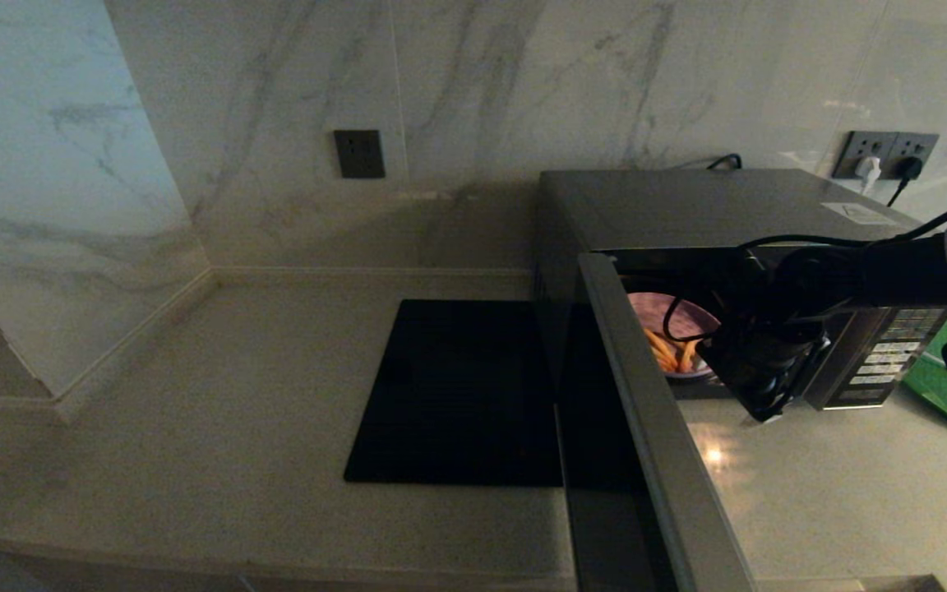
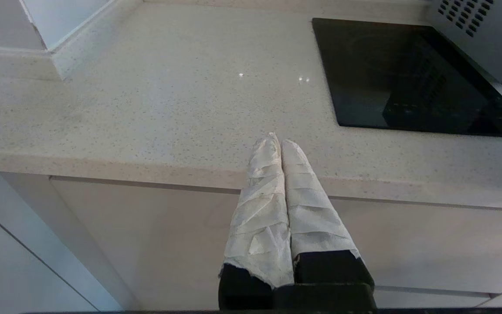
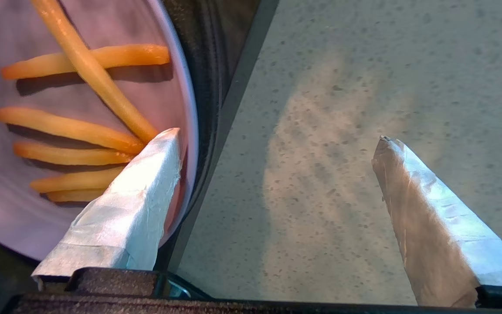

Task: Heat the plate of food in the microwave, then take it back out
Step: Take the plate out of the microwave

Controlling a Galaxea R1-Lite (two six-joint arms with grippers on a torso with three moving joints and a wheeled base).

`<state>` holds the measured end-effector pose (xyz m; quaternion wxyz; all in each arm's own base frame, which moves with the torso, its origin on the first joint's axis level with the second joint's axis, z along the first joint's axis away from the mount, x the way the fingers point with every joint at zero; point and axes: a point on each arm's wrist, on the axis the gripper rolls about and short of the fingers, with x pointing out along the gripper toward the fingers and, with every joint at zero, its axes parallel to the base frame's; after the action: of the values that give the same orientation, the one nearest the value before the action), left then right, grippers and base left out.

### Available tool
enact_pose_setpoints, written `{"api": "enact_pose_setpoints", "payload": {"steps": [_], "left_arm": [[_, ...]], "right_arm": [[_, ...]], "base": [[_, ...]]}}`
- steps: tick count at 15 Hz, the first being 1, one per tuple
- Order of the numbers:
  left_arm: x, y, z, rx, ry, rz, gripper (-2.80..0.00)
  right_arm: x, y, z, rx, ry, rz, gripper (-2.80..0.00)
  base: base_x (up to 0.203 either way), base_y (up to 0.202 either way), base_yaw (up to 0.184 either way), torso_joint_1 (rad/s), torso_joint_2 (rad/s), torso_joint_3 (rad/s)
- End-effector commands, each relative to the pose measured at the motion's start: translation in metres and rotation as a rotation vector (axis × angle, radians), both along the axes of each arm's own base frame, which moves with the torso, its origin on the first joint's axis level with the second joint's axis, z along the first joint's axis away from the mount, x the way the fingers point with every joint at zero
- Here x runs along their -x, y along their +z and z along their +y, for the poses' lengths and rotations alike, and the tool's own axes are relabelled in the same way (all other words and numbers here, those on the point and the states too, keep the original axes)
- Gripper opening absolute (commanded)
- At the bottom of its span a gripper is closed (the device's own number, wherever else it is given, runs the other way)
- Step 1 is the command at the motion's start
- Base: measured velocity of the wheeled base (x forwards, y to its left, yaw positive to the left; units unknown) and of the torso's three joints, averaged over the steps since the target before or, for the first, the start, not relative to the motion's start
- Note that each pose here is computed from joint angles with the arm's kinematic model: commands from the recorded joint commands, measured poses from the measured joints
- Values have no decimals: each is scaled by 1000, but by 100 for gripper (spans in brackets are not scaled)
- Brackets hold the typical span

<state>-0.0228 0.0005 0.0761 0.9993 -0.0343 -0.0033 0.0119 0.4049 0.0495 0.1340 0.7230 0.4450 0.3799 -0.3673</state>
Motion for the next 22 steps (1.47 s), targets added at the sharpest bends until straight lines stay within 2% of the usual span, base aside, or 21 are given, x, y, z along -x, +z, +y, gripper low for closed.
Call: {"api": "enact_pose_setpoints", "payload": {"steps": [1, 5, 6, 22], "left_arm": [[0, 0, 0, 1, 0, -1, -280], [0, 0, 0, 1, 0, 0, -280], [0, 0, 0, 1, 0, -1, -280], [0, 0, 0, 1, -1, 0, -280]], "right_arm": [[-2, -2, 0, -3, -8, -4, 0], [-2, -4, 0, 1, -9, 3, 0], [-2, -5, 0, 1, -7, 6, -280], [8, 13, -7, 0, -26, -29, -280]], "base": [[0, 0, 0, 0, 0, 0], [0, 0, 0, 0, 0, 0], [0, 0, 0, 0, 0, 0], [0, 0, 0, 0, 0, 0]]}}
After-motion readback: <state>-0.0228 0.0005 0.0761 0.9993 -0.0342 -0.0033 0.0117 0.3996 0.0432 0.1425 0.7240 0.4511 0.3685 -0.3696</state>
